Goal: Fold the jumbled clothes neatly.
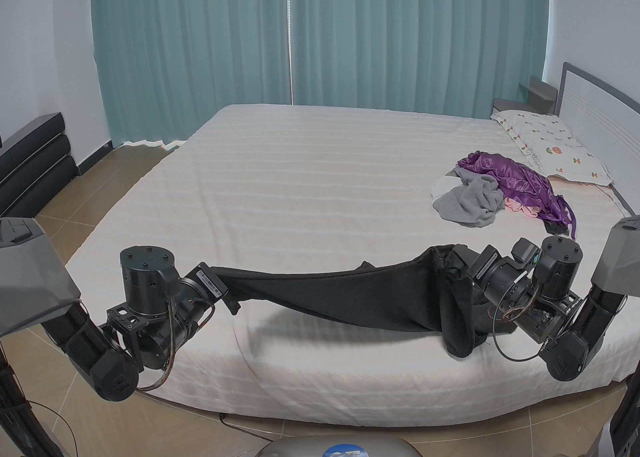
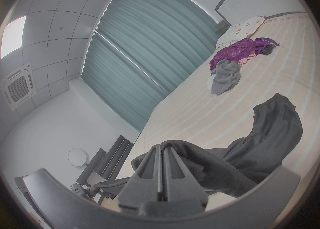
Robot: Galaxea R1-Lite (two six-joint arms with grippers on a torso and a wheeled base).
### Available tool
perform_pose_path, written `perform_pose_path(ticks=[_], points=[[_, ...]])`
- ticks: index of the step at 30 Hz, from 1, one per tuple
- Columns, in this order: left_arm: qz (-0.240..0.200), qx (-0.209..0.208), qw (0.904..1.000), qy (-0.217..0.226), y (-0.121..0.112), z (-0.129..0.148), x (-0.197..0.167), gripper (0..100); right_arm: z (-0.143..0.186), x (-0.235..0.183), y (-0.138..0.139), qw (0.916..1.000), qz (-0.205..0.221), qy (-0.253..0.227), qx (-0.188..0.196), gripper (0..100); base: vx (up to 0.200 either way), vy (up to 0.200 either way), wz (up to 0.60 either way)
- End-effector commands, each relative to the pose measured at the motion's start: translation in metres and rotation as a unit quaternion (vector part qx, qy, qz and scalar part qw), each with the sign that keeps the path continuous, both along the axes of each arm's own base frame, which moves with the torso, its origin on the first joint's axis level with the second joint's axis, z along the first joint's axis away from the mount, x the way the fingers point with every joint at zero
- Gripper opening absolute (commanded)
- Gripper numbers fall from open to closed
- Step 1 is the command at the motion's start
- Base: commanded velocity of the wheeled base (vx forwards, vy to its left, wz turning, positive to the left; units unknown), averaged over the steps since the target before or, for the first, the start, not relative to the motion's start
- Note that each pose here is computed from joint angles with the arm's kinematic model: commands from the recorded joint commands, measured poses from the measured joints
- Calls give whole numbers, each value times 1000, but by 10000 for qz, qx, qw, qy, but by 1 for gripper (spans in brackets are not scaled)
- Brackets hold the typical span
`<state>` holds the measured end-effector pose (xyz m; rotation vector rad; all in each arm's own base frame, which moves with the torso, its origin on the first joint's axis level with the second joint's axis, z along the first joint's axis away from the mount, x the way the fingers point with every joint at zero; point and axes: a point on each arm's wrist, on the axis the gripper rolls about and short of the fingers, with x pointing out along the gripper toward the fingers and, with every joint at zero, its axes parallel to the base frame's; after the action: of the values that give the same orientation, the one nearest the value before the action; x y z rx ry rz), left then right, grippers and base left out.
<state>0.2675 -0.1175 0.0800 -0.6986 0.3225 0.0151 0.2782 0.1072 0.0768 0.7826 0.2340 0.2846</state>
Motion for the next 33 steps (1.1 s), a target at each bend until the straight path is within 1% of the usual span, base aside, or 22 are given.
perform_pose_path(ticks=[1, 5, 9, 13, 18, 21, 22, 24, 25, 26, 27, 29, 30, 31, 32, 33], points=[[3, -29, 10000, -58, 2, 4, -2, 0, 2, 0, 0, 10000, 9, -85, 17, 0, 0, 0, 0], [-5, -51, 9999, -99, 2, 7, -4, 0, 3, -2, 1, 10000, 18, -98, 5, 0, 0, 0, 0], [-12, -22, 10000, -36, 4, 5, -7, 0, 7, -5, 1, 9999, 50, -146, 7, 0, 0, 0, 0], [-20, 3, 10000, 12, 5, 4, -12, 0, 12, -12, -1, 9998, 50, -174, 18, 0, -200, 0, 0], [-43, -29, 10000, -58, 7, 11, -20, 0, 20, -28, -6, 9998, 66, -198, 20, 0, -200, 0, 0], [-43, -41, 9999, -146, 11, 18, -30, 0, 30, -47, -9, 9995, 150, -276, 53, 0, -200, 0, 0], [-49, -45, 9998, -204, 13, 21, -33, 0, 33, -52, -11, 9994, 165, -314, 61, 0, 0, 0, 0], [-65, -39, 9995, -321, 16, 29, -39, 0, 40, -59, -14, 9989, 165, -438, 103, 0, 0, 0, 0], [-83, -14, 9990, -433, 18, 35, -44, 0, 50, -64, -16, 9978, 164, -625, 171, 0, 0, 0, 0], [-83, -14, 9990, -433, 18, 35, -44, 0, 50, -64, -16, 9978, 164, -625, 171, 0, 0, 0, 0], [-107, 13, 9986, -523, 19, 39, -46, 0, 58, -67, -19, 9964, 140, -806, 210, 0, 0, 0, 0], [-131, 85, 9973, -720, 20, 49, -47, 0, 78, -72, -21, 9917, 125, -1243, 303, 0, 0, 0, 0], [-133, 92, 9973, -721, 20, 49, -48, 0, 79, -73, -22, 9914, 124, -1269, 298, 0, 0, 0, 0], [-150, 141, 9963, -835, 19, 55, -45, 0, 92, -74, -22, 9869, 103, -1581, 309, 0, 0, 0, 0], [-150, 157, 9953, -939, 17, 60, -42, 0, 99, -72, -22, 9840, 85, -1754, 295, 0, 0, 0, 0], [-150, 157, 9953, -939, 17, 60, -42, 0, 99, -72, -22, 9840, 85, -1754, 295, 0, 0, 0, 0]])
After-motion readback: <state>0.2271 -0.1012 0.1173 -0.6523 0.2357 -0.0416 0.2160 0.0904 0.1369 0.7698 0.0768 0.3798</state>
